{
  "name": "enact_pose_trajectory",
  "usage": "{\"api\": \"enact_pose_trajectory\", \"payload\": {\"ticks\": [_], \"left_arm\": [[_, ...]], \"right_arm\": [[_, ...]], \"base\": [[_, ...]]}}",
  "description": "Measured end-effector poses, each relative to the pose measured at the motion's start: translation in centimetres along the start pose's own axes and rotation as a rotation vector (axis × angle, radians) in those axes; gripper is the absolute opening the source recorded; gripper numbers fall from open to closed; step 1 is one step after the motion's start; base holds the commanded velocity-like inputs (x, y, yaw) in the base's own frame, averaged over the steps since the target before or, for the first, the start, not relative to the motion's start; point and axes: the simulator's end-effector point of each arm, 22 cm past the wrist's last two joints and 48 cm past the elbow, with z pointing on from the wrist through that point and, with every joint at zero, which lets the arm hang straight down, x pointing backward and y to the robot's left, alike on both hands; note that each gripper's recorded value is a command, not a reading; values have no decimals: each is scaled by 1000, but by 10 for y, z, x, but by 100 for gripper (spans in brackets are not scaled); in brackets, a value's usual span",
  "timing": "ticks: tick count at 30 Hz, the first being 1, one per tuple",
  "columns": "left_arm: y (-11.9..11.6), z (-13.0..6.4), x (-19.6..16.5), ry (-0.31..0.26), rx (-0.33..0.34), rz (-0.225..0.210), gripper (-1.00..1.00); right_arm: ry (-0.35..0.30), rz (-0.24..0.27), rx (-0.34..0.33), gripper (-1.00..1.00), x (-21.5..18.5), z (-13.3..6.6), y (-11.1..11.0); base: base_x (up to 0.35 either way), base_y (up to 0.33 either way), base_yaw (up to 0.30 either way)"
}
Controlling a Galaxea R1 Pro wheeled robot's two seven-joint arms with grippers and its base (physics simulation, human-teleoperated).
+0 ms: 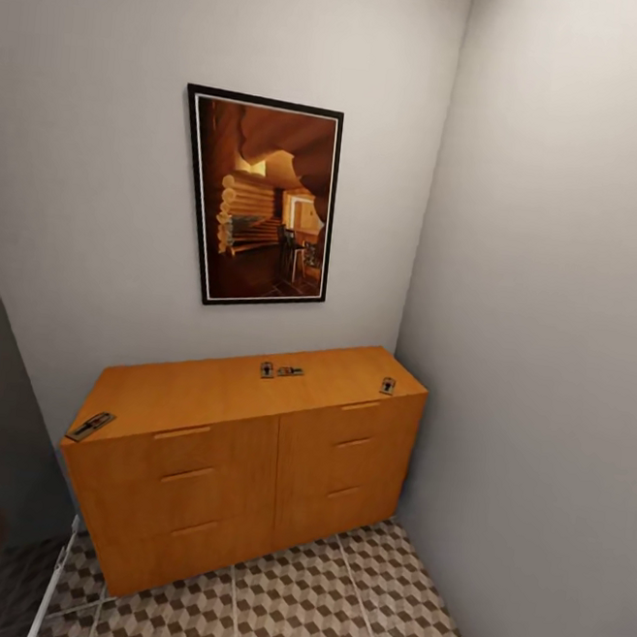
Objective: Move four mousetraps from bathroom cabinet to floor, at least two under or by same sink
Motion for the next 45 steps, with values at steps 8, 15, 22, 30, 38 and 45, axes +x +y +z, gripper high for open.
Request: {"api": "enact_pose_trajectory", "payload": {"ticks": [8,15,22,30,38,45], "left_arm": [[1,-6,-4,0,-1,1,100],[2,-11,-6,0,-1,2,100],[3,-16,-8,0,-1,2,100],[3,-16,-9,0,-1,2,100],[2,-16,-9,0,-1,1,100],[2,-17,-8,0,0,1,100]], "right_arm": [[0,0,0,100,-4,-6,-1],[1,0,0,100,-6,-11,-1],[0,0,0,100,-9,-16,-2],[1,0,0,100,-9,-16,-2],[1,0,-2,100,-9,-16,-1],[1,0,-5,100,-9,-16,0]], "base": [[0,0,3],[0,0,0],[0,0,0],[0,0,0],[0,0,0],[0,0,0]]}}
